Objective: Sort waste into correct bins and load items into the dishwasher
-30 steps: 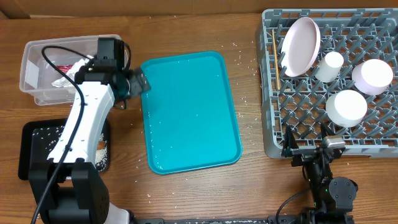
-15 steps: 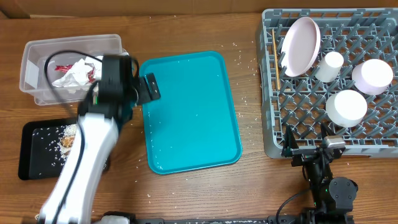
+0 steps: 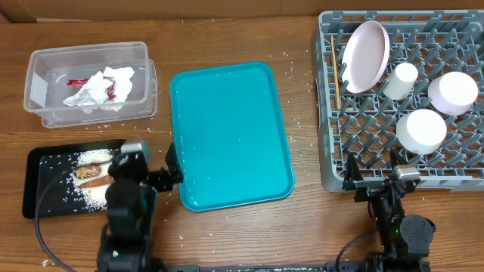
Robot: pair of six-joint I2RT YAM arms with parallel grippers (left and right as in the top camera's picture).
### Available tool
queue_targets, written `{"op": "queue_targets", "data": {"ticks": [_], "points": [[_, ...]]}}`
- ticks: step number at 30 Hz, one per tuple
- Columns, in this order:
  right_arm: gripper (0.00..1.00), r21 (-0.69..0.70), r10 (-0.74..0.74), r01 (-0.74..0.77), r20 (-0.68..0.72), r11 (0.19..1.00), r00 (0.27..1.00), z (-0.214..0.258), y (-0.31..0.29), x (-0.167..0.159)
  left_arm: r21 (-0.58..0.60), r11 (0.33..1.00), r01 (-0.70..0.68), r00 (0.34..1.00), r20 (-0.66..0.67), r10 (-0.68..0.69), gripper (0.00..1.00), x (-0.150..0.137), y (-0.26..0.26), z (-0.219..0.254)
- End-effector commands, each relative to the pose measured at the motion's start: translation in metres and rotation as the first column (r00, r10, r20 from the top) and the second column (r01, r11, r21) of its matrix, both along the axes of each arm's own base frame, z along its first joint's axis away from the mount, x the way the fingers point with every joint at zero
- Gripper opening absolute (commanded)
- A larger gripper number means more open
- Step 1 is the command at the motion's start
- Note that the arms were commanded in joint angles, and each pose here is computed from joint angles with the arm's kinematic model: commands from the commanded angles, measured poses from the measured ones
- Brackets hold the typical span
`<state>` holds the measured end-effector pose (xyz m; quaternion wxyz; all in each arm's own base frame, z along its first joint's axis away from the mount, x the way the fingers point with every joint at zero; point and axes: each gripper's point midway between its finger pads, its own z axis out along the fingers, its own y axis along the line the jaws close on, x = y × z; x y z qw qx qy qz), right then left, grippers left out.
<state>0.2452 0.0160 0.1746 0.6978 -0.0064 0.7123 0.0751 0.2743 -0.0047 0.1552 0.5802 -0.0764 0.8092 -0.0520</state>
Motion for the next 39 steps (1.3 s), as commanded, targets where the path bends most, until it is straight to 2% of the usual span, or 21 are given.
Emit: {"op": "queue_targets", "data": {"ticks": [1,6,11,15,21,31,39], "points": [[1.0,-0.004,-0.015,0.015,0.004,1.0,1.0,-0.002,-0.003,0.0,0.027,1.0,-0.003,0.998,0.06,0.002,1.0,-0.009,0.003,-0.016],[1.0,-0.004,-0.015,0.015,0.004,1.0,1.0,-0.002,-0.003,0.0,0.022,1.0,0.007,0.992,0.127,-0.009,1.0,-0.014,0.001,-0.026],[1.0,-0.004,-0.015,0.015,0.004,1.0,1.0,-0.002,-0.003,0.0,0.025,1.0,0.011,0.984,0.178,-0.015,1.0,-0.018,0.0,-0.014],[1.0,-0.004,-0.015,0.015,0.004,1.0,1.0,-0.002,-0.003,0.0,0.071,0.997,0.023,0.986,0.162,-0.034,1.0,-0.026,-0.001,-0.019],[1.0,-0.004,-0.015,0.015,0.003,1.0,1.0,-0.002,-0.003,0.0,0.135,0.99,0.039,0.966,0.248,-0.072,1.0,-0.028,-0.003,0.002],[1.0,-0.004,-0.015,0.015,0.004,1.0,1.0,-0.002,-0.003,0.0,0.216,0.976,0.037,0.966,0.242,-0.09,1.0,-0.028,-0.002,0.002],[1.0,-0.004,-0.015,0.015,0.004,1.0,1.0,-0.002,-0.003,0.0,0.219,0.975,0.038,0.966,0.241,-0.092,1.0,-0.028,-0.002,0.001]]}}
